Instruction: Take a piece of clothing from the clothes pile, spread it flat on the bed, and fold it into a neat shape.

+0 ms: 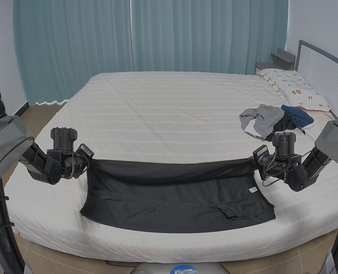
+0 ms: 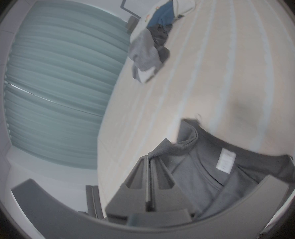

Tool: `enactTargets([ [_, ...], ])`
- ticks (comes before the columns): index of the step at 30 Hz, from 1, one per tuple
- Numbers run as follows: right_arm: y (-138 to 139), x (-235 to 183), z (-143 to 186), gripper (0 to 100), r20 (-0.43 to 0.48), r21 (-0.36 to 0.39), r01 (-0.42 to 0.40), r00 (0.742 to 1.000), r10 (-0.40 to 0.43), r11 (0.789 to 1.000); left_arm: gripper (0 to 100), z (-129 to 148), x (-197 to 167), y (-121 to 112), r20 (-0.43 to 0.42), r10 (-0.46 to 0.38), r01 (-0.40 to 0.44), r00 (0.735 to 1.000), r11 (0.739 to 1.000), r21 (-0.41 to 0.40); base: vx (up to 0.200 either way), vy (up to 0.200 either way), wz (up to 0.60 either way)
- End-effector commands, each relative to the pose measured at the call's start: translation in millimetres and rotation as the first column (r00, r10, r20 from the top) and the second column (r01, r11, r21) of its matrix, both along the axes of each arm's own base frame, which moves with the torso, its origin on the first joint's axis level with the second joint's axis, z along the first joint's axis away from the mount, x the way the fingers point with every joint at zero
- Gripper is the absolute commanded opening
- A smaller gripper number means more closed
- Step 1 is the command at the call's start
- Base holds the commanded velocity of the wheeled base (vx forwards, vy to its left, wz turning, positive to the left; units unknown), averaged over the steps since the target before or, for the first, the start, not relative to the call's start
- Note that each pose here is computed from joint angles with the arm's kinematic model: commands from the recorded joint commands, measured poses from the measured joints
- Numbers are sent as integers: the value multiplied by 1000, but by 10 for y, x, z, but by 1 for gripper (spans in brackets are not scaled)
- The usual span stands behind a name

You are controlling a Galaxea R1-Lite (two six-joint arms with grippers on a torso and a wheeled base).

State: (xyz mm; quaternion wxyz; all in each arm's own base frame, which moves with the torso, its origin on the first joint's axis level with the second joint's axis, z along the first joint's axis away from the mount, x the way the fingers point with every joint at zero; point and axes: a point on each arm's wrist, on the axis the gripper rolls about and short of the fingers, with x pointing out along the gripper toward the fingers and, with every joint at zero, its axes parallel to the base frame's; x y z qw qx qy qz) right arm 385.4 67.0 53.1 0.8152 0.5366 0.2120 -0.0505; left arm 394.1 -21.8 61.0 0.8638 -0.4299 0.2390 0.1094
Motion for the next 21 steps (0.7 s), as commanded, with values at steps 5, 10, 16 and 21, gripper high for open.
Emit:
enactTargets([
  [5, -50, -53, -126, 0, -7, -3, 9, 1000, -9, 1000, 0, -80, -17, 3, 13, 8, -8, 1000, 1000, -16, 0, 0, 0],
  [10, -61, -166, -186, 0, -45, -26, -9, 999, 8, 1000, 0, -93, -26, 45, 7, 19, -19, 1000, 1000, -15, 0, 0, 0],
  [16, -34, -38, -100, 0, 34, -24, -10, 999, 11, 1000, 0, -52, 0, 101, 36, 44, -43, 998, 999, -18, 0, 0, 0],
  [21, -15, 80, -58, 0, 157, -14, -6, 988, 8, 1000, 0, -71, 5, 107, 117, 46, -43, 992, 999, -24, 0, 0, 0],
])
